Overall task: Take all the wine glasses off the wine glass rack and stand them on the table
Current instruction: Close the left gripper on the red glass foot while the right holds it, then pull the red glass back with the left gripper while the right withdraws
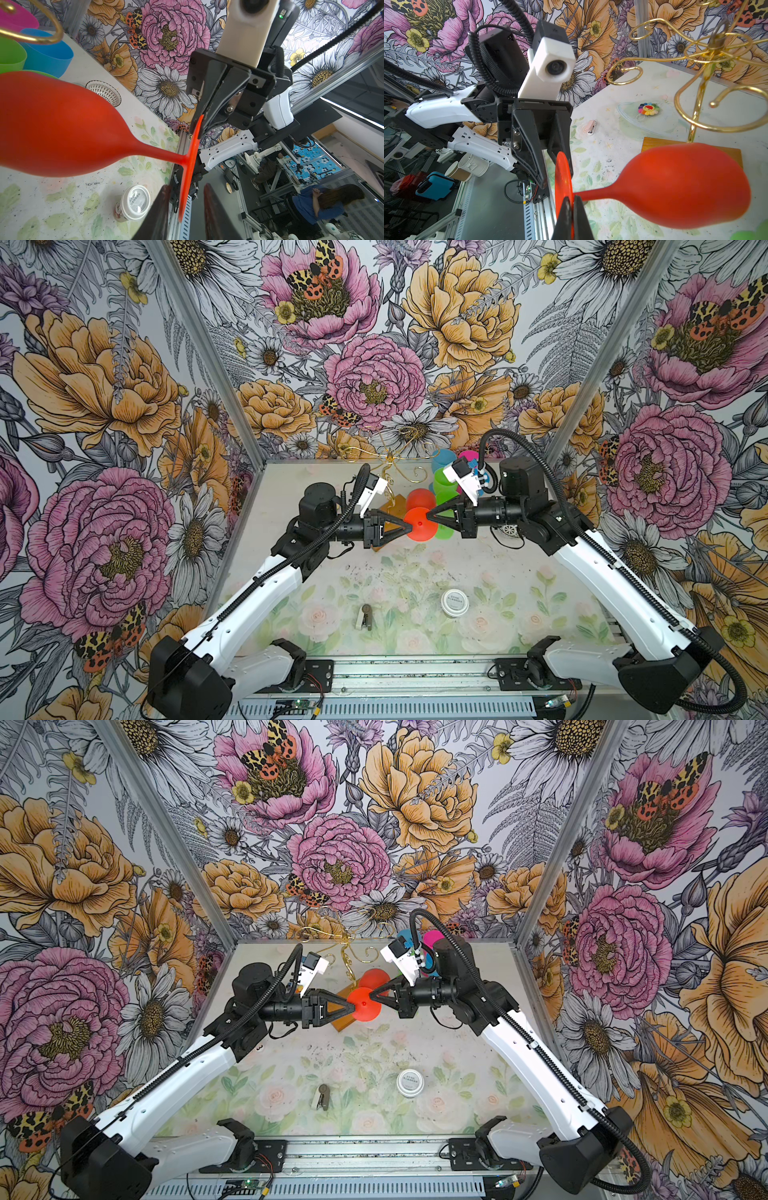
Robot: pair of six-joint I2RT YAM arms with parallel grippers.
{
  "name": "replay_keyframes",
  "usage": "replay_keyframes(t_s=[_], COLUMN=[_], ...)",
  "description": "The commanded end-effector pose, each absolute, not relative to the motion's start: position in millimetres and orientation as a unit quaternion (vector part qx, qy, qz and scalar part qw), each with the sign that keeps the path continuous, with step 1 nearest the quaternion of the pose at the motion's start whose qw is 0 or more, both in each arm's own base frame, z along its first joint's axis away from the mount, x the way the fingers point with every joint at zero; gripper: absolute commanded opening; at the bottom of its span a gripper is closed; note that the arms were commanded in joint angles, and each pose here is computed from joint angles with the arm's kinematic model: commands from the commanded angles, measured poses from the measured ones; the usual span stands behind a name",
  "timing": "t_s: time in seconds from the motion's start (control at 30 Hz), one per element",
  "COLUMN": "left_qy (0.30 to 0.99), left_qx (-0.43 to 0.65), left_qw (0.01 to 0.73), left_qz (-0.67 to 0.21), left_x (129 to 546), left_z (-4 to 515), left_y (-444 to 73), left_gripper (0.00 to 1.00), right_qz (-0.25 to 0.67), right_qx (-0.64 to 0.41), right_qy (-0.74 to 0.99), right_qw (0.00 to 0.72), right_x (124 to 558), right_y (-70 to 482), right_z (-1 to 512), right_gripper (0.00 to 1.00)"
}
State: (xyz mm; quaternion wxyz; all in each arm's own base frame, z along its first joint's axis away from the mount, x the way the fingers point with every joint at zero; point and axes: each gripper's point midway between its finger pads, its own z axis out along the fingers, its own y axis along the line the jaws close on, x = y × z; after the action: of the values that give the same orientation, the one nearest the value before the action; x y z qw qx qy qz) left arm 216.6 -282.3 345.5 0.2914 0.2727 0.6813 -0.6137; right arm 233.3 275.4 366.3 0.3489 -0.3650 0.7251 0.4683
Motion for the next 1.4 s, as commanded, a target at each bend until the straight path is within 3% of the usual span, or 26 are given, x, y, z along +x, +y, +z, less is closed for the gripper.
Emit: replay_keyframes(t_s=[0.0,0.6,0.73,0.93,1.17,1.37], left_qy=[0.666,0.668,0.668,0.669,0.692,0.722], left_qx=[0.290,0.282,0.282,0.283,0.290,0.303], left_qw=[0.292,0.276,0.275,0.277,0.291,0.315], left_qz=[-0.622,-0.631,-0.631,-0.630,-0.593,-0.536], left_x=[210,211,209,204,202,201], left_z=[356,361,360,355,342,322], left_y=[-284,-288,-287,-285,-278,-270], left_gripper=[0.26,0.00,0.00,0.00,0.00,0.00], right_qz=[0.475,0.468,0.467,0.467,0.447,0.409], right_qx=[-0.368,-0.366,-0.365,-0.361,-0.324,-0.231], right_qy=[0.716,0.723,0.722,0.719,0.731,0.777], right_qw=[0.356,0.354,0.357,0.367,0.401,0.419], right_x=[235,238,237,236,246,280], right_y=[280,279,278,272,251,222], right_z=[370,361,363,370,382,374], right_gripper=[0.00,0.00,0.08,0.33,0.53,0.60])
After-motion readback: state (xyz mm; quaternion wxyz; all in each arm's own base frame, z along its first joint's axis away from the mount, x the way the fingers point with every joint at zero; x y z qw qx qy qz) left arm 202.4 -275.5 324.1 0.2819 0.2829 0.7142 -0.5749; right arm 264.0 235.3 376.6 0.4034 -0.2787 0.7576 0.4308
